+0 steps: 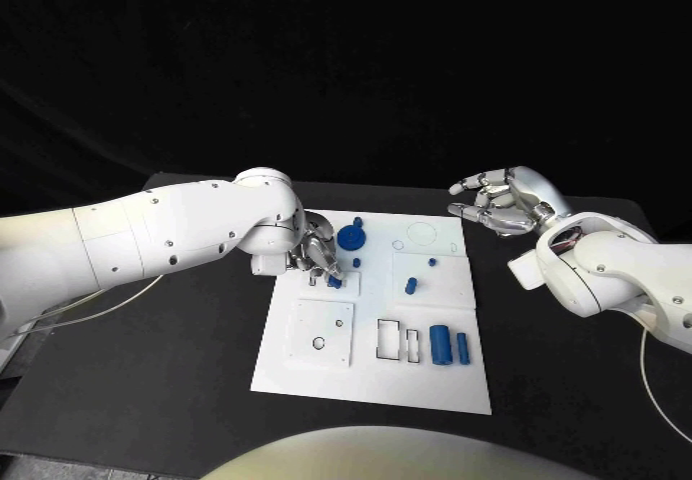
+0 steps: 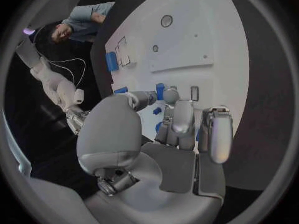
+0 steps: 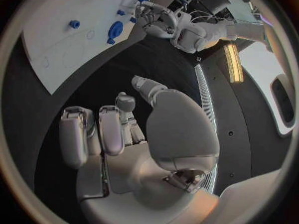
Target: Assemble the parts on the task board
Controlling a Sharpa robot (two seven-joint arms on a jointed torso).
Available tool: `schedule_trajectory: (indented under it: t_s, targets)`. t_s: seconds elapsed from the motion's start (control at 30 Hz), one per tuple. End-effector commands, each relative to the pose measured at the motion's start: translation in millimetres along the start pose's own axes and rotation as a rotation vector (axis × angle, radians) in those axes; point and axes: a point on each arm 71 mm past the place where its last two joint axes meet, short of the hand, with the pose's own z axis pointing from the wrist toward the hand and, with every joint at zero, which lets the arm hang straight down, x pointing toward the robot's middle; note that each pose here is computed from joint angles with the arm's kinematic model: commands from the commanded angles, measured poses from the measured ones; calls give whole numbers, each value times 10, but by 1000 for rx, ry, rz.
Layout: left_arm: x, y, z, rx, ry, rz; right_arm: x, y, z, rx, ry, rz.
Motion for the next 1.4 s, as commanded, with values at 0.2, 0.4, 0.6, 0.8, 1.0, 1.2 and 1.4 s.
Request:
schedule_trajectory:
  t_s: [0.2, 0.4, 0.6, 0.8, 1.0, 1.2, 1.4]
  targets:
    - [-24, 4, -39, 49, -70, -104, 11, -9, -1, 2, 15, 2]
    - [0, 20, -42, 37, -151, -42, 10, -20, -5, 4, 15, 2]
    - [50, 39, -32, 24, -195, -7, 6, -36, -11, 7, 14, 1]
    - [97, 59, -11, 12, -207, 14, -6, -49, -14, 9, 10, 0]
    - [143, 78, 15, -1, -197, 30, -8, -56, -16, 10, 9, -1]
    - [160, 103, 23, -12, -183, 40, -11, -67, -17, 13, 8, 0]
    - [158, 120, 27, -20, -181, 42, -11, -74, -16, 14, 8, 1]
